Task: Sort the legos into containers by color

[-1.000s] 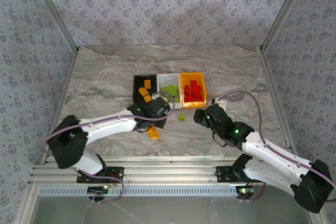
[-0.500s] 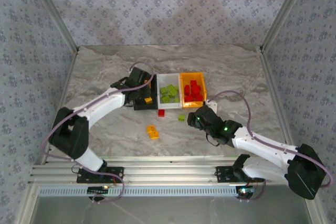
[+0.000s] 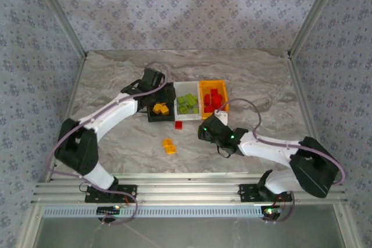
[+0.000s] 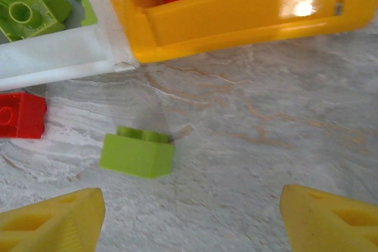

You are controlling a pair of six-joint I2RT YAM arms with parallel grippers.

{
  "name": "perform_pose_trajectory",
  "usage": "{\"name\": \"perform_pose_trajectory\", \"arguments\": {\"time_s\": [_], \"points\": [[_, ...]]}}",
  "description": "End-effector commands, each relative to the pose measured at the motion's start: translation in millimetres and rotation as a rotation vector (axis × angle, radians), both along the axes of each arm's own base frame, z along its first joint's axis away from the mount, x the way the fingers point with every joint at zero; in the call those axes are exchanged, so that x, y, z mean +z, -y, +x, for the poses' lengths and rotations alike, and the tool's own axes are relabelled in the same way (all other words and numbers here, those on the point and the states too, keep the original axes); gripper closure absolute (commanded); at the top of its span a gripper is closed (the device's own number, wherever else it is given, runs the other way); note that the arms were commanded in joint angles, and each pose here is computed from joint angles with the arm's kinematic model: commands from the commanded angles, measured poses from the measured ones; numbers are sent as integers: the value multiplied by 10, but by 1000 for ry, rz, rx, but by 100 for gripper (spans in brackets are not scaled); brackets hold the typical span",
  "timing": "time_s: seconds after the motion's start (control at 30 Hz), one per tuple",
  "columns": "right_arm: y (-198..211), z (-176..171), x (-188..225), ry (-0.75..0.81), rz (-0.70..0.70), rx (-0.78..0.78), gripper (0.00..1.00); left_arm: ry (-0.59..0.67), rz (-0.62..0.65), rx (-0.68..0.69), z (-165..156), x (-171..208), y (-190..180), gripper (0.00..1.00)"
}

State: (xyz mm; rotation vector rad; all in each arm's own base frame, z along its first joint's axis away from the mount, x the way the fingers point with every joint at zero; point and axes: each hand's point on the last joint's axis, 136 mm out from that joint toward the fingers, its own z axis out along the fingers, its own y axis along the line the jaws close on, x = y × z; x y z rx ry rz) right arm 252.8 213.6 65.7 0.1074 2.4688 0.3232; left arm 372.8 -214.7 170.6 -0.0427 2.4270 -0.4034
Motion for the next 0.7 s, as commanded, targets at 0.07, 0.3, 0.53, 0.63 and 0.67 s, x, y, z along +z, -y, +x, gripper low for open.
{"name": "perform_pose_trajectory", "arguments": {"time_s": [0.07,0.3,0.53,0.63,0.67], "points": [[-259,224,15,17,4,3,22,105,-125,-67,-510,563,81,12],[-357,284,-272,-43,-41,2,35,73,-162,14,-1114,231,-383,9],[-431,290,-380,-60,-54,34,63,24,-148,70,-1476,-137,-715,7],[-500,280,-206,-28,-33,72,71,14,-136,82,-1545,-220,-788,6],[-526,276,-104,-8,-28,91,72,9,-132,87,-1563,-249,-810,6]]}}
